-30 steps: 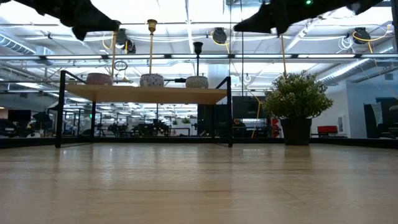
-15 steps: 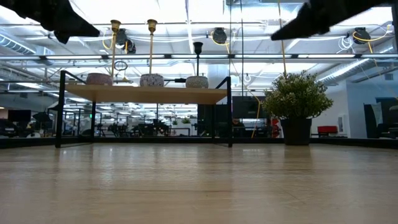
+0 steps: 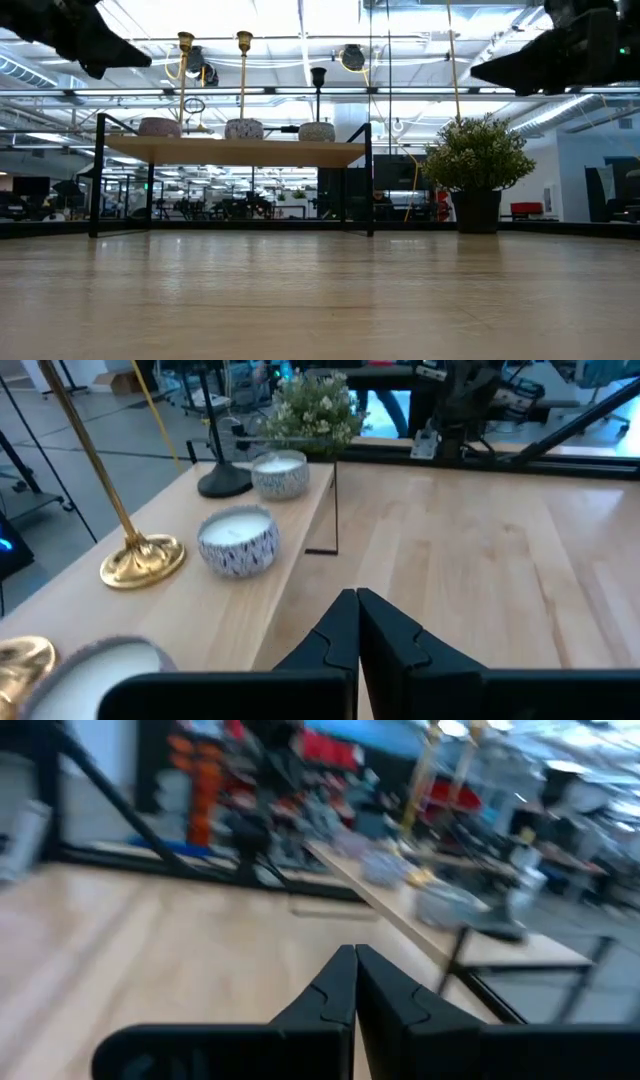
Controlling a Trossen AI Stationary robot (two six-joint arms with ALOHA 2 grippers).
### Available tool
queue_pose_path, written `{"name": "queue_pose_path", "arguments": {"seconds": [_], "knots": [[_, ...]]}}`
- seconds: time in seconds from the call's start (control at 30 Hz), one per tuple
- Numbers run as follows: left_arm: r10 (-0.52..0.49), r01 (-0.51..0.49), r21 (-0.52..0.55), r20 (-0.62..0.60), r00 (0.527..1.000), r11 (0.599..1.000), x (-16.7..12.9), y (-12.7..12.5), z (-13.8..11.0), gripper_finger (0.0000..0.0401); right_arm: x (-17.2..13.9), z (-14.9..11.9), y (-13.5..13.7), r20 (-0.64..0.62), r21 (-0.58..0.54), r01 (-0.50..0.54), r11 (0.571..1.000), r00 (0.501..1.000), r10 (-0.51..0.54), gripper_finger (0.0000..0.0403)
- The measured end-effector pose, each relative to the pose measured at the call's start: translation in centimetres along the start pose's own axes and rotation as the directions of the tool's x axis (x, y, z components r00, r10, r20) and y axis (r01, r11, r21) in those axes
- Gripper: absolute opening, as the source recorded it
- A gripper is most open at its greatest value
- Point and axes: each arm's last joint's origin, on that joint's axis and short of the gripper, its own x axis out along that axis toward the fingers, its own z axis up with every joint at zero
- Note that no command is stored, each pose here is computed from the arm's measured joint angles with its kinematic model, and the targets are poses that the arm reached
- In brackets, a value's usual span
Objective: Pick & Place candle stick holders
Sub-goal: Return to Home Position
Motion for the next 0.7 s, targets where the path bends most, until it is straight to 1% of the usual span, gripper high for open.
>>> {"name": "queue_pose_path", "arguments": {"seconds": [0.03, 0.1, 0.23, 0.33, 0.43, 0.6, 0.7], "knots": [[-0.001, 0.001, -0.001, 0.002, 1.0, 1.0, 0.0, 0.0, -0.3, 0.0004, -0.2, -0.2, 0.0, 0.025, 0.004, -0.022, 1.0, 0.999, 0.022, 0.0], [-0.017, 0.017, -0.008, 0.017, 1.0, 1.0, 0.0, 0.0, -0.8, 0.0007, -0.5, -0.6, 0.0, 0.049, 0.011, -0.027, 1.0, 0.998, 0.027, 0.0], [-0.097, 0.096, 0.032, 0.048, 0.994, 0.995, -0.3, 0.0, -1.4, 0.0017, -0.8, -1.5, -0.1, 0.038, 0.018, -0.025, 1.0, 0.999, 0.024, 0.0], [-0.138, 0.136, 0.038, 0.063, 0.988, 0.99, -0.5, 0.1, -1.9, 0.001, -0.9, -1.7, -0.1, 0.034, 0.032, -0.027, 0.999, 0.999, 0.026, 0.0], [-0.157, 0.154, 0.041, 0.078, 0.984, 0.987, -0.7, 0.2, -2.6, 0.0004, -0.9, -1.7, -0.1, 0.038, 0.047, -0.027, 0.999, 0.999, 0.025, 0.0], [-0.182, 0.177, 0.052, 0.099, 0.978, 0.983, -0.4, 0.1, -4.3, 0.0019, -0.9, -1.6, -0.1, 0.047, 0.041, -0.023, 0.999, 0.999, 0.021, 0.0], [-0.193, 0.186, 0.063, 0.146, 0.97, 0.981, -0.3, 0.1, -4.7, 0.0016, -1.0, -1.4, -0.2, 0.062, 0.028, -0.018, 0.999, 0.998, 0.016, 0.0]]}}
